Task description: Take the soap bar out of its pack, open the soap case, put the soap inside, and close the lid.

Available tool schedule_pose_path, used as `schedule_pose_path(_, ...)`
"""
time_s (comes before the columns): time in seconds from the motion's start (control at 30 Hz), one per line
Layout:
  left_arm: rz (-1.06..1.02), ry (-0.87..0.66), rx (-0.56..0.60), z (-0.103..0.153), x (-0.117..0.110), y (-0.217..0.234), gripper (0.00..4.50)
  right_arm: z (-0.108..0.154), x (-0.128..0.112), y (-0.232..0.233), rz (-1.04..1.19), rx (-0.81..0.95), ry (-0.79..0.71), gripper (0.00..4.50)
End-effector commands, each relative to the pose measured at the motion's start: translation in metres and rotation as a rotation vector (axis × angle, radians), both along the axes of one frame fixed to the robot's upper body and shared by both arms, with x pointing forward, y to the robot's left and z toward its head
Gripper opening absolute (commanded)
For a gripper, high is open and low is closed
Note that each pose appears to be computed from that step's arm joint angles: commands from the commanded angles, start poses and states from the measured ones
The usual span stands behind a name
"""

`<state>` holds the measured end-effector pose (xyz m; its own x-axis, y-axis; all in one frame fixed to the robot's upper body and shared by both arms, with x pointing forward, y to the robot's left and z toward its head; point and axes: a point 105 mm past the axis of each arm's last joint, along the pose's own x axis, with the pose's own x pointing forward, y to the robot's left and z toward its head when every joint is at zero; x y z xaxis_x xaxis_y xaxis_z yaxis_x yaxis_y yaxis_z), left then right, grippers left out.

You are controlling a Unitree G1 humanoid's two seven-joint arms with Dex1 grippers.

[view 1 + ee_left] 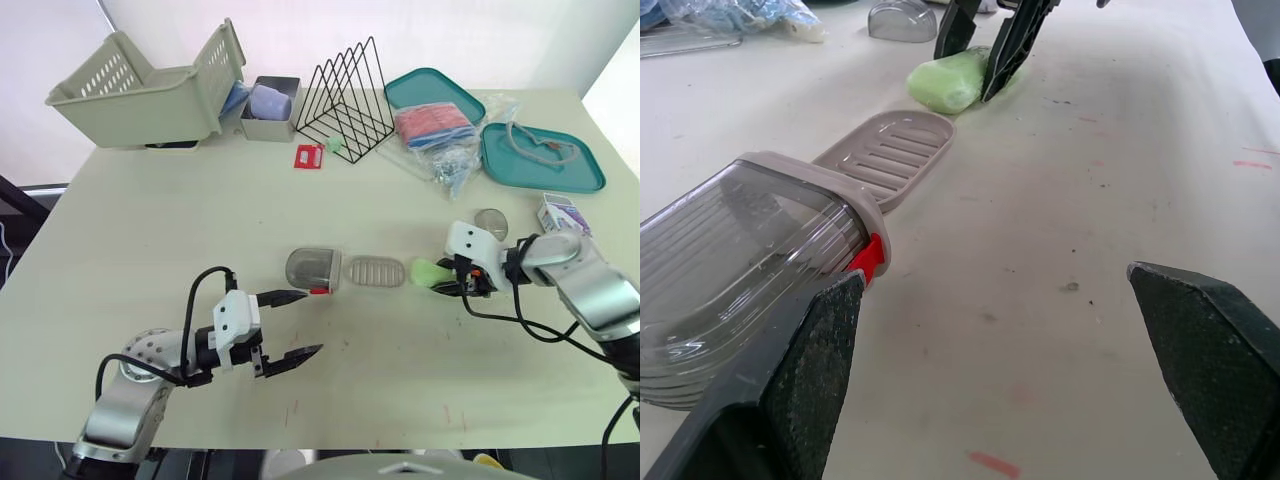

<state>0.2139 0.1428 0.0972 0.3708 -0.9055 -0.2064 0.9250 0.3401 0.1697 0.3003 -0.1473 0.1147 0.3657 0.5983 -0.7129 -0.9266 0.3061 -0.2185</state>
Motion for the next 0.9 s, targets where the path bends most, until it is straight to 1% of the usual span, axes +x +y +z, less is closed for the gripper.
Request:
schedule_pose_path(0.03, 0.001, -0.03, -0.005, 0.004, 0.0, 0.002, 4.5, 0.033, 0.004, 0.007, 0.101, 0.035, -0.098, 1.59)
schedule_pose_path(0.13, 0.009, -0.031, -0.007, 0.003, 0.0, 0.003, 4.5, 0.048, 0.003, 0.015, 0.179, 0.06, -0.119, 1.59)
schedule_pose_path(0.27, 0.035, -0.03, -0.024, 0.005, 0.003, 0.005, 4.5, 0.058, 0.002, 0.029, 0.231, 0.078, -0.13, 1.59)
schedule_pose_path(0.43, 0.069, -0.031, -0.051, 0.01, 0.006, 0.003, 4.5, 0.052, -0.001, 0.053, 0.265, 0.095, -0.119, 1.59)
schedule_pose_path(0.67, 0.131, -0.04, -0.094, 0.017, 0.01, 0.006, 4.5, 0.044, 0.002, 0.077, 0.294, 0.071, -0.128, 1.59)
schedule_pose_path(0.9, 0.144, -0.049, -0.095, 0.019, 0.011, 0.009, 4.5, 0.037, 0.002, 0.096, 0.327, 0.062, -0.124, 1.59)
